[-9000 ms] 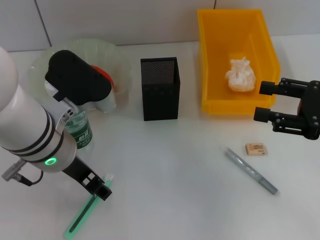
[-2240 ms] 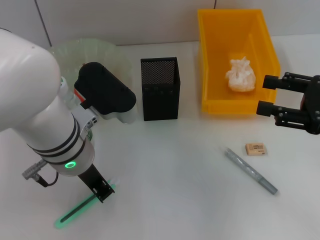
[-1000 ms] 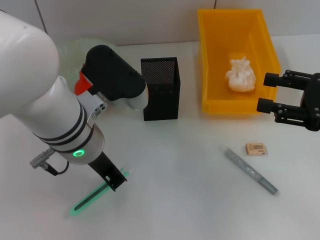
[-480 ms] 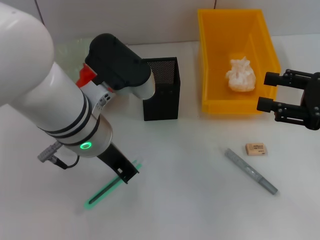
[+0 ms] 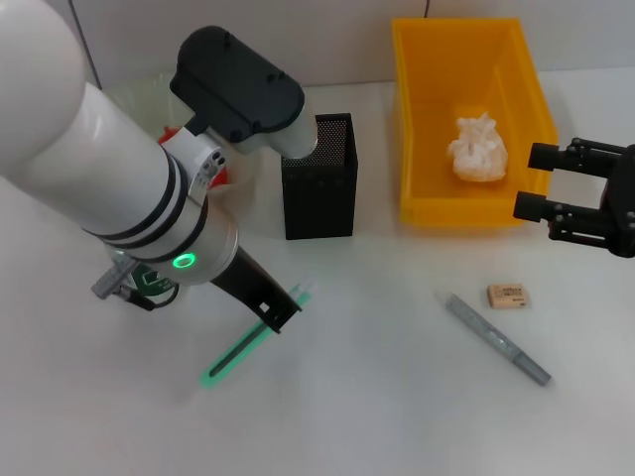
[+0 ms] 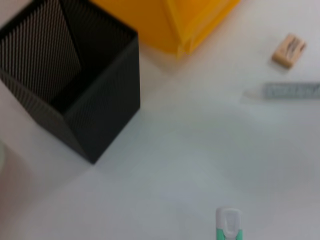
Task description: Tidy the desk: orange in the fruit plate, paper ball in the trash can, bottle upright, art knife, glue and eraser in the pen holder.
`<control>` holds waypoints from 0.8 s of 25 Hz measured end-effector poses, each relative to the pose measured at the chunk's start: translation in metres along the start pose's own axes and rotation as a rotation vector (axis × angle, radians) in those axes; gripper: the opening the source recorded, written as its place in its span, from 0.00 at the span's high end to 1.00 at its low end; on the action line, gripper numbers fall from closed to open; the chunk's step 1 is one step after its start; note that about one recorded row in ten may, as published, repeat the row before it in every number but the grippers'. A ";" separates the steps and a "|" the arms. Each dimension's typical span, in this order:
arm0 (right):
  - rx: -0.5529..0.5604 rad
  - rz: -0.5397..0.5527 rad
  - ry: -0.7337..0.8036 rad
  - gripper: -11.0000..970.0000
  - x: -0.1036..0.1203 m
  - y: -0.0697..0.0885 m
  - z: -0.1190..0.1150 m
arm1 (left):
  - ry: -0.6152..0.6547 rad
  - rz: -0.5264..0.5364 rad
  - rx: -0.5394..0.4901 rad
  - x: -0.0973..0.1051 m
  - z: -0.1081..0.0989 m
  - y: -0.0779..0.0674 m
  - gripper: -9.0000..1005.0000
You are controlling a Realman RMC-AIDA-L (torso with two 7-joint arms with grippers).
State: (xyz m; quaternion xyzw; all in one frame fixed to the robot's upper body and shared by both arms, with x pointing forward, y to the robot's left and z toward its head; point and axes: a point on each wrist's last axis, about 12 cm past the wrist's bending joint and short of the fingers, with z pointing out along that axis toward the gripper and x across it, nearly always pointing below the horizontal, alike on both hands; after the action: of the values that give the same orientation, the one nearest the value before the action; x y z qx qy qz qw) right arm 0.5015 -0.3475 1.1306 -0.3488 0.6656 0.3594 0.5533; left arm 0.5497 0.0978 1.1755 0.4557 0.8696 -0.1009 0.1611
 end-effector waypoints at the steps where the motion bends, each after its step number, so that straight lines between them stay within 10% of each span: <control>1: 0.006 0.000 -0.003 0.37 0.000 0.000 -0.001 | -0.010 0.000 0.001 -0.001 -0.001 0.000 0.89; 20: 0.017 0.004 -0.006 0.38 0.001 0.000 -0.004 | -0.145 0.004 0.010 -0.015 -0.017 -0.002 0.89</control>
State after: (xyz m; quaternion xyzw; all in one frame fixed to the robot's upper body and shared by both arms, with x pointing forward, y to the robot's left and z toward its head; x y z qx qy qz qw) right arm 0.4995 -0.3510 1.1301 -0.3417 0.6678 0.3559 0.5573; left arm 0.5526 0.0903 1.1973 0.4496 0.8543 -0.1374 0.2215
